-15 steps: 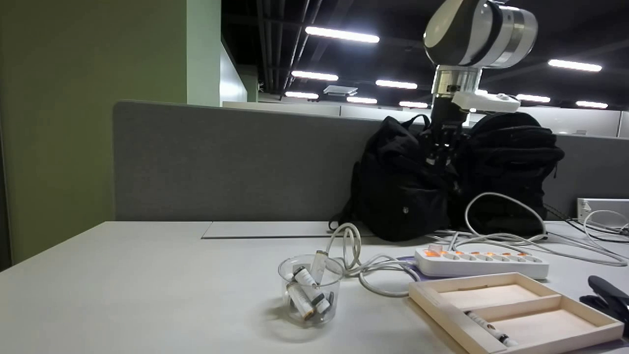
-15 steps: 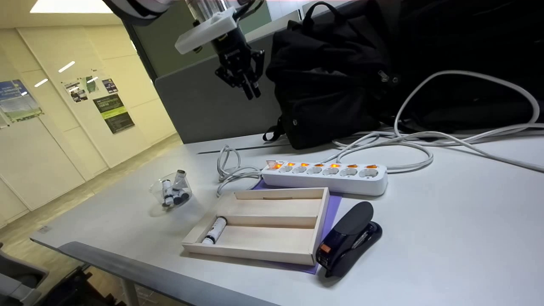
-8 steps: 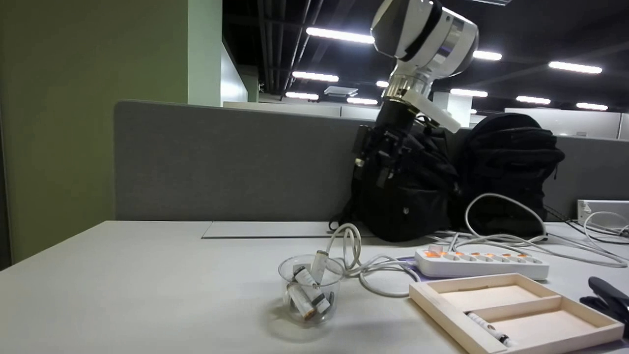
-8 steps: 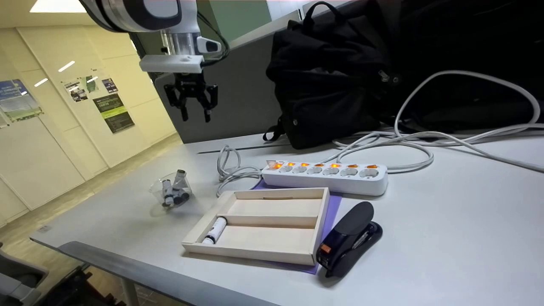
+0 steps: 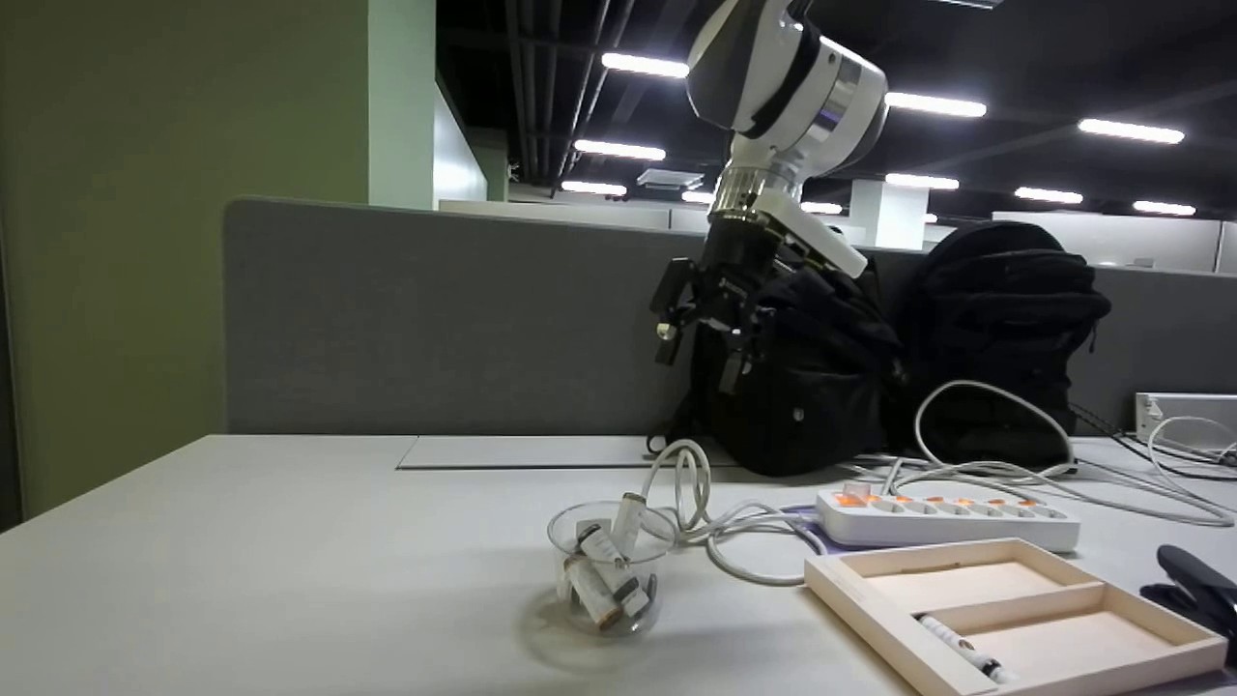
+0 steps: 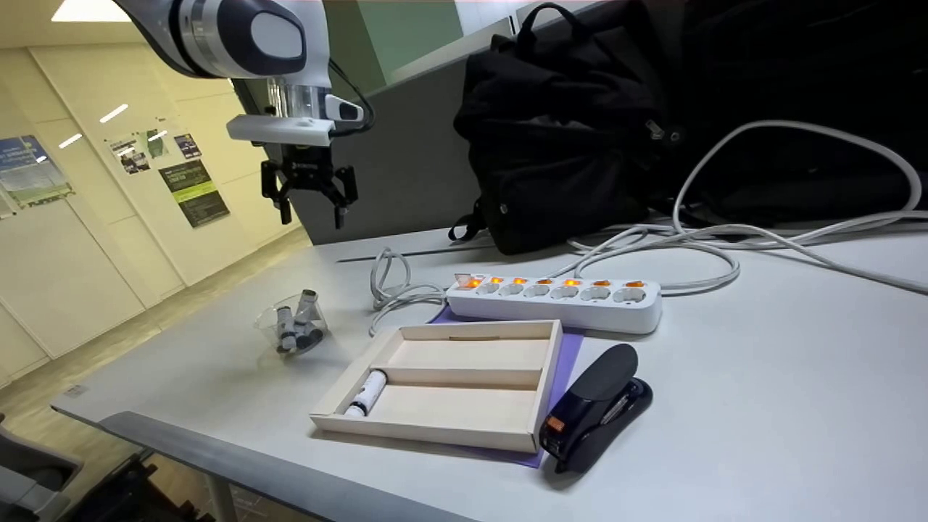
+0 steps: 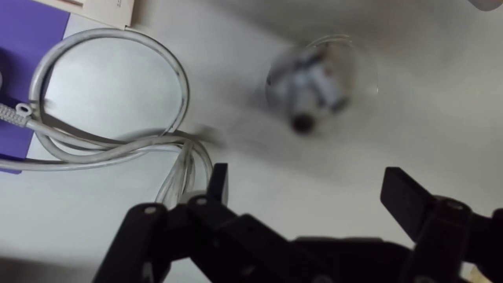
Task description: Remove a bottle from the bowl and put it in the upper compartment of the tray
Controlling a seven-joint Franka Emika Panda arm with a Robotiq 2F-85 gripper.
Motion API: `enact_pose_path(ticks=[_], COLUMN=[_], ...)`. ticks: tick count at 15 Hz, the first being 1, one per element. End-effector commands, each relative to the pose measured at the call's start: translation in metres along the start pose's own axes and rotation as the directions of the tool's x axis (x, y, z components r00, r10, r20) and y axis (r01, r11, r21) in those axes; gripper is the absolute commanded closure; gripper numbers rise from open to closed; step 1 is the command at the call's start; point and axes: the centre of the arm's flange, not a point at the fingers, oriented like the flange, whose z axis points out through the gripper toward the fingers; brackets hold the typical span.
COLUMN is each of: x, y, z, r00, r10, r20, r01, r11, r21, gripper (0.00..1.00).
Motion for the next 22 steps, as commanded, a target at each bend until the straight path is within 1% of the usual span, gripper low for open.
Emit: enact_pose_path(ticks=[1,3,7,9,11,13,14,15,16,18,19,20,21,22], x=[0.006,0.017,0.037,0.047,0.054,0.058,0.061,0.063,0.068,0.075,0.077,0.077,0.062,0.064], y=[0.002,0.003,0.007,0.007,0.007,0.005,0.003,0.002,0.002,0.003,0.002,-0.003,0.004,0.002], z=[0.002,0.011,0.036,0.051,0.067,0.080,0.085,0.089,0.094,0.102,0.105,0.107,0.107,0.110], r00=[0.999,0.998,0.993,0.989,0.988,0.993,0.995,0.994,0.990,0.974,0.963,0.949,0.975,0.968], r10=[-0.037,-0.068,-0.116,-0.143,-0.141,-0.075,0.000,0.049,0.103,0.200,0.244,0.282,0.190,0.218], r20=[0.016,0.007,0.014,0.028,0.057,0.089,0.103,0.097,0.098,0.105,0.116,0.143,0.117,0.126], r01=[0.036,0.067,0.114,0.136,0.126,0.049,-0.028,-0.074,-0.126,-0.221,-0.267,-0.312,-0.215,-0.244], r11=[0.999,0.997,0.988,0.978,0.970,0.964,0.962,0.958,0.957,0.941,0.928,0.910,0.941,0.934], r21=[0.030,0.048,0.104,0.158,0.208,0.260,0.273,0.276,0.262,0.256,0.262,0.272,0.260,0.262], gripper=[0.00,0.00,0.00,0.00,0.00,0.00,0.00,0.00,0.00,0.00,0.00,0.00,0.00,0.00])
